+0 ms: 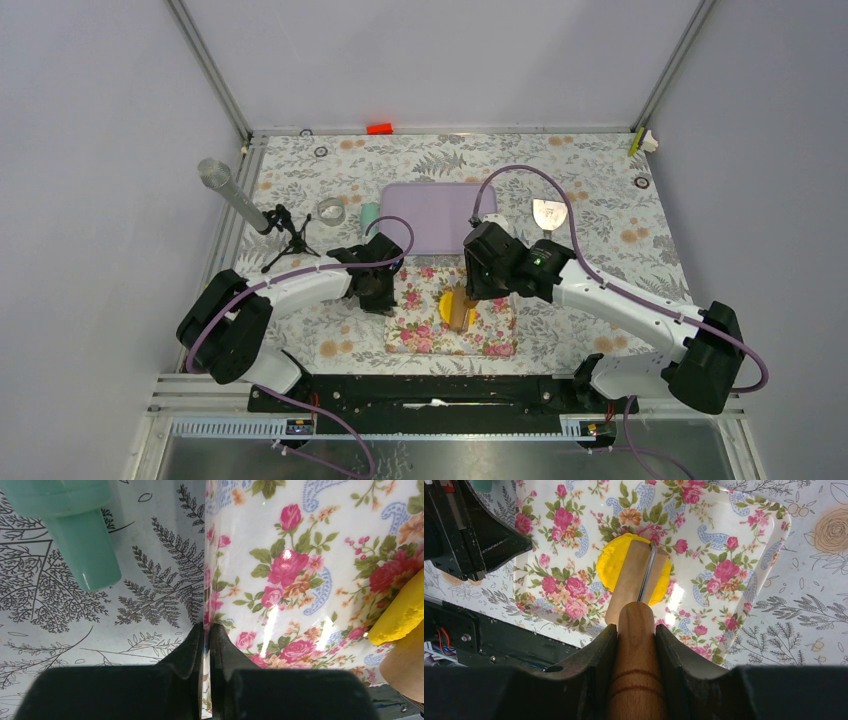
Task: Roll out the dumpling wrappers from the dough
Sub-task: Flatten out the dough on the work surface.
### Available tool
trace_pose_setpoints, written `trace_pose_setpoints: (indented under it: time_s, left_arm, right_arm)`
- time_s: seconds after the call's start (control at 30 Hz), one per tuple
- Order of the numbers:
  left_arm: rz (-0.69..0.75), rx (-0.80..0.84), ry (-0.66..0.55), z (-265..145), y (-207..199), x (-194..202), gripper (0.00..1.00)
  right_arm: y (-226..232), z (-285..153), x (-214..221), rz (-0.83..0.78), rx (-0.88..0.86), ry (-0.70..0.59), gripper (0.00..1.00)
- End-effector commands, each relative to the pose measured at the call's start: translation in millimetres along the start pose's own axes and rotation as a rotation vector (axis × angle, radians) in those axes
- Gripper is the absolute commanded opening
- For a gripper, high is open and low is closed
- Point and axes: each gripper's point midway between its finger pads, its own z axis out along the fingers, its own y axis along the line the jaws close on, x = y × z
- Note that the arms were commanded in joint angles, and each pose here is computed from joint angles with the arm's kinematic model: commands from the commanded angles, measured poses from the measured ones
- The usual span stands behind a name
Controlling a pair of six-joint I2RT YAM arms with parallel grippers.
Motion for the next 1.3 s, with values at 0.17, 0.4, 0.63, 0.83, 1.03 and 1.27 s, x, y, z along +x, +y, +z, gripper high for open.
trace_pose_setpoints:
  time_s: [0.17,0.4,0.63,0.83,1.03,1.27]
  left_arm:
    - [0.03,-0.055,0.005,2,11,2,0.0]
    - [0.03,-0.057,0.008,3,11,2,0.0]
    - [0.03,-0.057,0.01,4,11,2,0.0]
    - [0.028,-0.058,0.011,5,12,3,0.0]
    - [0.027,-0.055,0.009,5,10,2,0.0]
    - [0.026,-0.057,0.01,5,12,4,0.0]
  right_arm:
    - [-36,17,35,-0.059,0.164,0.124,0.0]
    - [-54,-1,29,-0.079,0.242,0.1,0.0]
    - [-63,-11,34,-0.075,0.265,0.105,0.0]
    - [-64,-13,33,-0.072,0.27,0.101,0.0]
    - [-60,-6,33,-0.075,0.26,0.105,0.0]
    - [-51,-2,26,-0.075,0.233,0.092,0.0]
